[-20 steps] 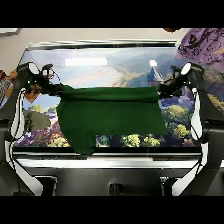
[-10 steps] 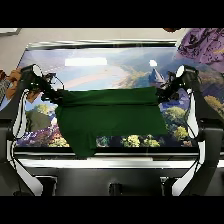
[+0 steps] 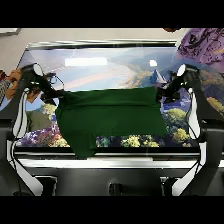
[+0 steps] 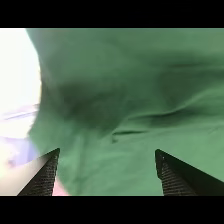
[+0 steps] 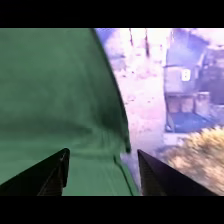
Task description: Fold the clothes and pants, and hang the long-sleeved shirts on hangers.
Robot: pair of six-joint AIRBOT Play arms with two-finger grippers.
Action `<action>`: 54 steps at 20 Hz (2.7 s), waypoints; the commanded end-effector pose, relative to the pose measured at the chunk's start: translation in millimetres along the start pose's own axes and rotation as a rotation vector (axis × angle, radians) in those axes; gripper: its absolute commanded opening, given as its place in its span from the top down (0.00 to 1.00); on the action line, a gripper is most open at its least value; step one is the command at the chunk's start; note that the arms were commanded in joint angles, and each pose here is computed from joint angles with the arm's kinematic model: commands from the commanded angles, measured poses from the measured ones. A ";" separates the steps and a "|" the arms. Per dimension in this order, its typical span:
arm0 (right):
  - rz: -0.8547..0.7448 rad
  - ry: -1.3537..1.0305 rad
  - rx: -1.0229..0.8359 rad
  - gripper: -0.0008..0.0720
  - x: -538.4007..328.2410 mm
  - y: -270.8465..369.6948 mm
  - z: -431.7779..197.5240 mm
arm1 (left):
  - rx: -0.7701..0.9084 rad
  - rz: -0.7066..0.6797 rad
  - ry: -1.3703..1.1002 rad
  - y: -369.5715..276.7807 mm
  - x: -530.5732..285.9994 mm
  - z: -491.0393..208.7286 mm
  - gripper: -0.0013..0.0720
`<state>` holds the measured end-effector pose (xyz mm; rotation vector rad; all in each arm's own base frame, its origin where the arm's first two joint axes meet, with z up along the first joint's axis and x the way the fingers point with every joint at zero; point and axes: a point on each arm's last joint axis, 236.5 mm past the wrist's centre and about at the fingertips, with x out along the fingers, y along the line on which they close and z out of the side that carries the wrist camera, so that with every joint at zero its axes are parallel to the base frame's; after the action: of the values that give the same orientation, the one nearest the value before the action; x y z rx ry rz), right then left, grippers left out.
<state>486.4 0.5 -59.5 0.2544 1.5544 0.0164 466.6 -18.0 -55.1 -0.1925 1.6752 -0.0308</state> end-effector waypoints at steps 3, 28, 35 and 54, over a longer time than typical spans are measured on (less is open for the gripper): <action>0.110 -0.141 0.034 0.31 -85.3 -34.8 -1.3 | -0.113 0.057 -0.131 57.5 -77.7 -26.4 0.00; 0.449 -0.075 0.273 0.33 -64.8 -42.4 -145.2 | -0.372 -0.593 -0.062 -83.9 90.9 -243.2 0.00; 0.365 -0.052 0.291 0.34 -55.2 -62.2 -151.3 | -0.354 -0.602 -0.026 -94.0 95.0 -246.5 0.95; 0.499 0.231 0.310 0.33 45.8 -51.2 -190.1 | -0.339 -0.623 0.015 -100.7 87.8 -252.7 0.95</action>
<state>305.2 -19.2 -99.4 0.9014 1.6546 0.1948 219.2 -153.0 -99.4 -0.9656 1.5657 -0.2141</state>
